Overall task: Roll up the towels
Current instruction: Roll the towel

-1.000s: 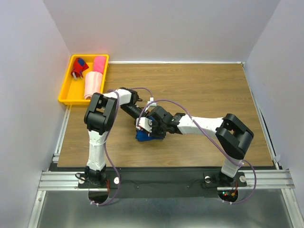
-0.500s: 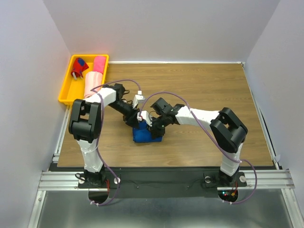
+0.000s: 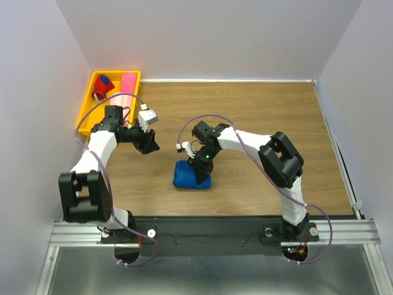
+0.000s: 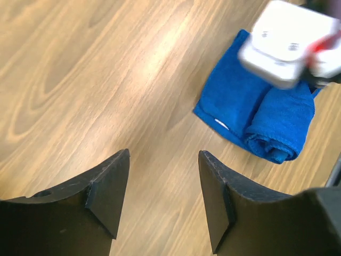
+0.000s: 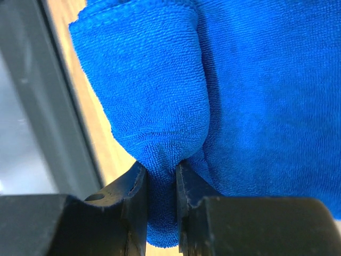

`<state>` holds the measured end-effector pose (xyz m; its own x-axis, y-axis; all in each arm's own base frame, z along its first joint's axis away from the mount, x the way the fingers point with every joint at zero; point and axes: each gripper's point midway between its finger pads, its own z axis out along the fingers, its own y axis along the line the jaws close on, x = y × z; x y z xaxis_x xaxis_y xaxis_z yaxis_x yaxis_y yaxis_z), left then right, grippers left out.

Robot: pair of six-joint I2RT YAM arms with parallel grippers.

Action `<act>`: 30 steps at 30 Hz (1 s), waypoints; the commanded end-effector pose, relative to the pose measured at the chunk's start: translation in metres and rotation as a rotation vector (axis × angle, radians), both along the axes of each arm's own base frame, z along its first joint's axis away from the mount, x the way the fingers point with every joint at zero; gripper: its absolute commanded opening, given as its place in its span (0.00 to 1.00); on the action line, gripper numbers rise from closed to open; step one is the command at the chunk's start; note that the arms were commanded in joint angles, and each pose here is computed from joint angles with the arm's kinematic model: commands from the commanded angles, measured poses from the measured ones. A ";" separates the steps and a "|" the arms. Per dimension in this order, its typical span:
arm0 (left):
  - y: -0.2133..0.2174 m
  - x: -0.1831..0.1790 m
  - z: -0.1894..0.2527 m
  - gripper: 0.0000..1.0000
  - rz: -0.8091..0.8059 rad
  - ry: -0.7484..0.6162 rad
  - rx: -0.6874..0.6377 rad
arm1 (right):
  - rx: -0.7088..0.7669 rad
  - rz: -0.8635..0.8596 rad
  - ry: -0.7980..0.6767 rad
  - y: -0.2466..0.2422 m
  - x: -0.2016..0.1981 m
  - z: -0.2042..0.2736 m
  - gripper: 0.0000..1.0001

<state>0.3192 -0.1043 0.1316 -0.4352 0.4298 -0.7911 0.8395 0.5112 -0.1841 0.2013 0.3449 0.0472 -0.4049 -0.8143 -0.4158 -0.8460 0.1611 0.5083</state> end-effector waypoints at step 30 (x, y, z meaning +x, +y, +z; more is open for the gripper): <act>-0.122 -0.130 -0.068 0.83 -0.574 -0.583 0.425 | -0.160 -0.170 0.641 -0.002 0.001 -0.058 0.08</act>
<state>0.1758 -0.2208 0.0666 0.3467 0.7559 -0.5553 0.9084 -0.1233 0.3994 0.1945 0.3564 0.0321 -0.6866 -0.7237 0.0695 -0.2567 0.3307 0.9082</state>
